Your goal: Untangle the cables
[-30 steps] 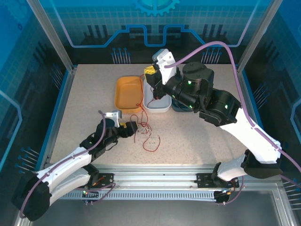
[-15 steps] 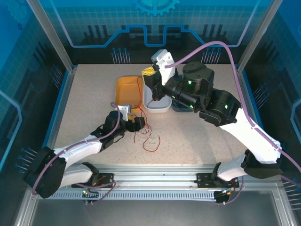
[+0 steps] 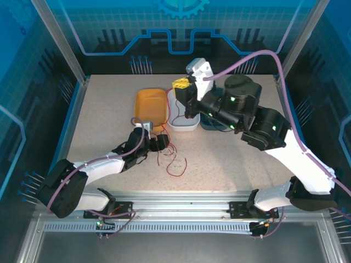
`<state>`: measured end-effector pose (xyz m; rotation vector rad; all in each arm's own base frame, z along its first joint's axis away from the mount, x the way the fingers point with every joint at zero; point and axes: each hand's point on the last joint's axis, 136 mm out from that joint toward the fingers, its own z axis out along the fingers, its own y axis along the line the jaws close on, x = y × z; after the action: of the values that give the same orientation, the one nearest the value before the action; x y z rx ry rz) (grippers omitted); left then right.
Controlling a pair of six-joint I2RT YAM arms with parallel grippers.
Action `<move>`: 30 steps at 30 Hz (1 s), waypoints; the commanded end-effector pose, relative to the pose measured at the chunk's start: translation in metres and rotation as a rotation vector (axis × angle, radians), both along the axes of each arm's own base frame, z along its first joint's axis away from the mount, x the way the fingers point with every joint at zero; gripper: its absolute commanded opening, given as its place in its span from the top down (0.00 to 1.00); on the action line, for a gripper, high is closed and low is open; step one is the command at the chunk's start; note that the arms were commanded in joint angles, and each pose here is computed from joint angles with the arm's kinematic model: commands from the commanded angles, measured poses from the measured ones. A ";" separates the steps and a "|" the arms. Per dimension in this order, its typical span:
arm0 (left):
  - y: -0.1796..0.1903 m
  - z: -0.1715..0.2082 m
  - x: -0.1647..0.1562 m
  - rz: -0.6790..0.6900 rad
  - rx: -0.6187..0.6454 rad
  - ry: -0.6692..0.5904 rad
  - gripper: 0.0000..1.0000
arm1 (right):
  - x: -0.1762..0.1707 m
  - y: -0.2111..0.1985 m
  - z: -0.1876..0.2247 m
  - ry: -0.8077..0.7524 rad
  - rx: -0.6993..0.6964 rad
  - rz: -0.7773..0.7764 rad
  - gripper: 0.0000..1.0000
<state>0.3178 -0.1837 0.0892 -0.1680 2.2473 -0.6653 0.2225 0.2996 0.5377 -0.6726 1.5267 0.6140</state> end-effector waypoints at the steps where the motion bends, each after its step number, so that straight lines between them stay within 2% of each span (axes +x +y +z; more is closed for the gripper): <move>1: 0.016 -0.020 -0.008 0.079 0.012 0.067 0.18 | -0.001 -0.030 0.019 -0.057 0.053 -0.091 1.00; 10: 0.024 -0.032 -0.016 0.114 0.020 0.111 0.17 | -0.003 -0.073 0.025 -0.103 0.094 -0.215 1.00; 15: 0.025 -0.033 -0.016 0.119 0.025 0.119 0.16 | -0.003 -0.083 0.023 -0.108 0.089 -0.247 1.00; 24: 0.022 -0.011 -0.024 0.104 -0.032 0.117 0.09 | 0.002 -0.088 0.024 -0.111 0.053 -0.292 1.00; 30: 0.028 0.005 -0.035 0.115 -0.063 0.096 0.02 | -0.007 -0.097 0.042 -0.130 0.066 -0.268 1.00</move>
<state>0.2932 -0.1609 0.0983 -0.3381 2.2582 -0.6746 0.2239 0.2206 0.5556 -0.4696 1.4899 0.4005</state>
